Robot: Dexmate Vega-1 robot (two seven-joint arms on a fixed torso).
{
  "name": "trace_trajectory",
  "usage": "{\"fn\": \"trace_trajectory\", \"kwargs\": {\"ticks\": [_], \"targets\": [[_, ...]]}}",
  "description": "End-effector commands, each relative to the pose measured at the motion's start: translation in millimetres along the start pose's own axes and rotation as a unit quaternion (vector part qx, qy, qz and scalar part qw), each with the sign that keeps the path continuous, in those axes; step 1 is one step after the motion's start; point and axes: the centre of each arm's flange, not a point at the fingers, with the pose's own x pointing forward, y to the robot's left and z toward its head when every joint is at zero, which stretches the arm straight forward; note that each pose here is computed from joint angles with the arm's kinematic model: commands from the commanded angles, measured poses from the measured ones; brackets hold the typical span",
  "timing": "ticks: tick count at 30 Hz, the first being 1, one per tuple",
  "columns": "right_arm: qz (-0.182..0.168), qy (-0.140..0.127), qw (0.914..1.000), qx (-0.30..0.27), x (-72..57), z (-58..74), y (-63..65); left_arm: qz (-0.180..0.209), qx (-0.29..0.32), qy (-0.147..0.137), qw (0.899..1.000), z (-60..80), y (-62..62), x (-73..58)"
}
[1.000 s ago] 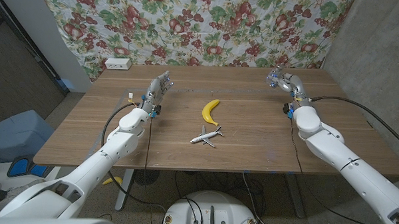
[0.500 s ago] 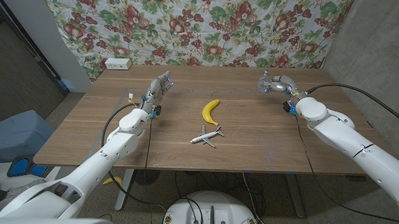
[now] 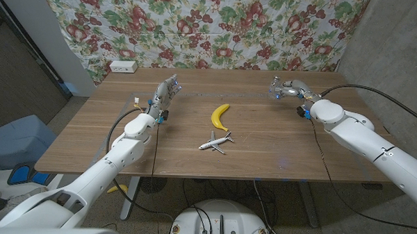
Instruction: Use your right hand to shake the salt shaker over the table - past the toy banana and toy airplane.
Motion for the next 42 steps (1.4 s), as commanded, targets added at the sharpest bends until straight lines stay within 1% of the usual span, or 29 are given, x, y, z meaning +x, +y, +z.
{"fn": "trace_trajectory", "kwargs": {"ticks": [1,2,3,4,6,7,8,9,11,15,16,17,19,20,23,24,26,28,31,34,35,38,42], "targets": [[-0.066,-0.026,0.9972,0.022,-6.3,-2.3,-0.4,0.000,-0.001,0.001,1.000,-0.7,-0.9,-0.5],[-0.077,-0.030,0.9962,0.027,-7.3,-3.0,0.2,0.001,-0.001,0.001,1.000,-0.8,-0.9,-0.5],[-0.100,-0.034,0.9938,0.034,-9.2,-4.4,1.2,0.001,-0.001,0.001,1.000,-0.9,-0.9,-0.5],[-0.101,-0.035,0.9936,0.034,-9.2,-4.4,1.2,0.001,-0.001,0.001,1.000,-1.0,-0.9,-0.5],[-0.125,-0.041,0.9903,0.044,-11.2,-6.2,2.4,0.001,-0.001,0.001,1.000,-0.9,-0.7,-0.4],[-0.148,-0.047,0.9864,0.054,-13.0,-7.4,3.7,0.003,-0.001,0.000,1.000,-0.8,-0.3,-0.3],[-0.161,-0.051,0.9840,0.056,-14.2,-7.6,4.5,0.003,-0.001,0.000,1.000,-0.8,-0.1,-0.1],[-0.162,-0.052,0.9838,0.056,-14.2,-7.6,4.5,0.003,-0.001,0.000,1.000,-0.8,-0.1,-0.1],[-0.186,-0.056,0.9790,0.064,-16.2,-7.9,5.9,0.003,-0.001,0.000,1.000,-0.7,0.1,0.3],[-0.246,-0.056,0.9645,0.079,-20.9,-9.4,9.9,0.004,-0.001,0.000,1.000,-0.9,0.5,1.0],[-0.266,-0.055,0.9586,0.086,-22.5,-10.2,11.3,0.003,-0.001,0.000,1.000,-1.0,0.7,1.4],[-0.267,-0.056,0.9583,0.086,-22.5,-10.2,11.3,0.003,-0.001,0.000,1.000,-1.0,0.7,1.4],[-0.279,-0.056,0.9544,0.089,-23.8,-10.8,12.6,0.003,-0.001,0.000,1.000,-1.1,0.9,1.8],[-0.294,-0.055,0.9494,0.096,-24.5,-11.4,14.1,0.004,-0.001,0.000,1.000,-1.1,1.0,2.2],[-0.302,-0.056,0.9467,0.097,-25.2,-11.8,15.0,0.004,-0.001,0.000,1.000,-1.1,1.0,2.3],[-0.313,-0.056,0.9427,0.101,-26.1,-12.1,16.2,0.004,-0.001,-0.001,1.000,-1.1,1.0,2.5],[-0.315,-0.054,0.9421,0.102,-26.5,-12.2,16.3,0.005,-0.001,-0.001,1.000,-1.0,1.1,2.5],[-0.324,-0.054,0.9386,0.105,-28.0,-12.5,17.2,0.004,-0.002,-0.001,1.000,-1.0,1.1,2.7],[-0.324,-0.056,0.9386,0.105,-28.6,-12.6,17.3,0.006,-0.001,-0.001,1.000,-1.1,1.2,2.7],[-0.329,-0.056,0.9364,0.107,-29.6,-12.8,17.7,0.005,-0.002,-0.001,1.000,-1.2,1.2,2.6],[-0.327,-0.056,0.9376,0.105,-29.7,-12.9,17.7,0.005,-0.001,-0.001,1.000,-1.1,1.2,2.6],[-0.328,-0.054,0.9368,0.109,-29.7,-13.0,17.9,0.005,-0.001,-0.002,1.000,-0.9,1.2,2.8],[-0.324,-0.055,0.9386,0.106,-29.5,-11.7,17.5,0.005,-0.002,-0.002,1.000,-0.8,1.8,2.8]]}}
